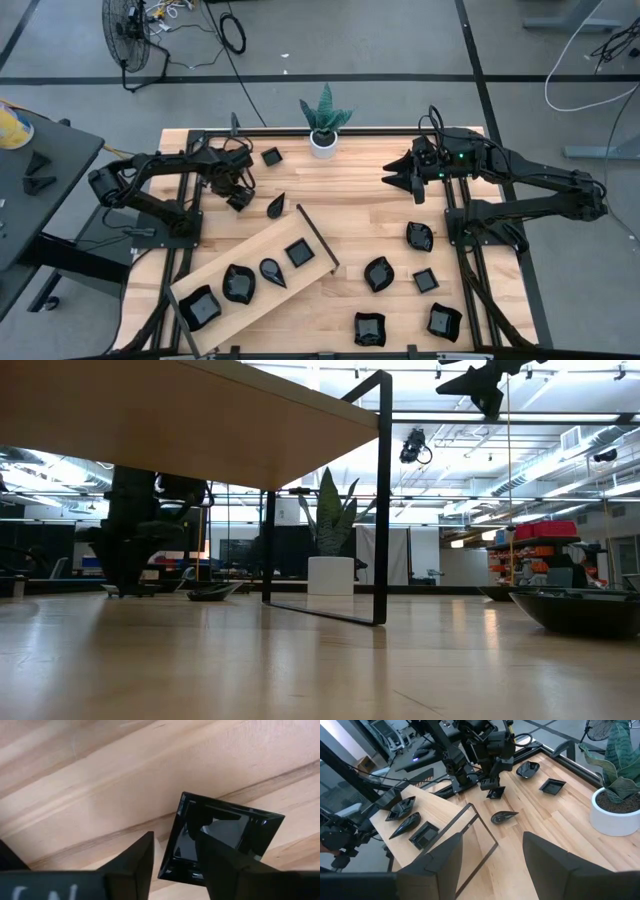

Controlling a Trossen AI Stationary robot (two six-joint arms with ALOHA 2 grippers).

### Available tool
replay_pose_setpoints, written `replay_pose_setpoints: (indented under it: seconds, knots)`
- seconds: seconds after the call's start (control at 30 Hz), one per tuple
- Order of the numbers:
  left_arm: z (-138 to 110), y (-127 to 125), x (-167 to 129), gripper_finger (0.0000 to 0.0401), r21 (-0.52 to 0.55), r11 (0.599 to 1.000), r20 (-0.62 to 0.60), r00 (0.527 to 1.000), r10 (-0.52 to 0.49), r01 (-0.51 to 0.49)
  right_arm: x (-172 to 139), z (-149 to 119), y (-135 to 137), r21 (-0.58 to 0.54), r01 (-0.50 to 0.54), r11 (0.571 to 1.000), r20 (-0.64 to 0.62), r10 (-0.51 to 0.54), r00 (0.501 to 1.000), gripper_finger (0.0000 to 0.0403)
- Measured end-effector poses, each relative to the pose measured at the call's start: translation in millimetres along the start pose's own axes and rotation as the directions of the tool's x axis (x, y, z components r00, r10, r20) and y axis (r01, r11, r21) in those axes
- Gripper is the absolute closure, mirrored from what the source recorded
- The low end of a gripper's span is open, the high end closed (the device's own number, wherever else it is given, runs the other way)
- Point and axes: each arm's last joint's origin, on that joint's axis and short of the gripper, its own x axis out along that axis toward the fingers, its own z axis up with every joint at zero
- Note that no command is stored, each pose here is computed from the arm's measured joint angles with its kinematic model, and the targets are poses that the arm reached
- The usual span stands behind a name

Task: Pick & Place Mini shaped plates
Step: Stack the black square plate on top of the black square plate on the shelf

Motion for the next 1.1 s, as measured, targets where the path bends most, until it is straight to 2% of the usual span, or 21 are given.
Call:
replay_pose_setpoints:
  seconds: [0.57,1.1]
  knots:
    - [-0.8,-0.5,0.1,0.035,0.001,1.0,-0.016,1.0,-0.022,0.022,0.0,0.0,0.0,0.0,0.0,1.0,0.0,0.0,1.0,0.0193]
    - [-1.9,-1.8,-0.6,0.0395,-0.005,0.997,-0.048,0.996,-0.075,0.074,-0.1,0.0,0.0,0.0,0.0,1.0,0.001,0.0,1.0,0.0193]
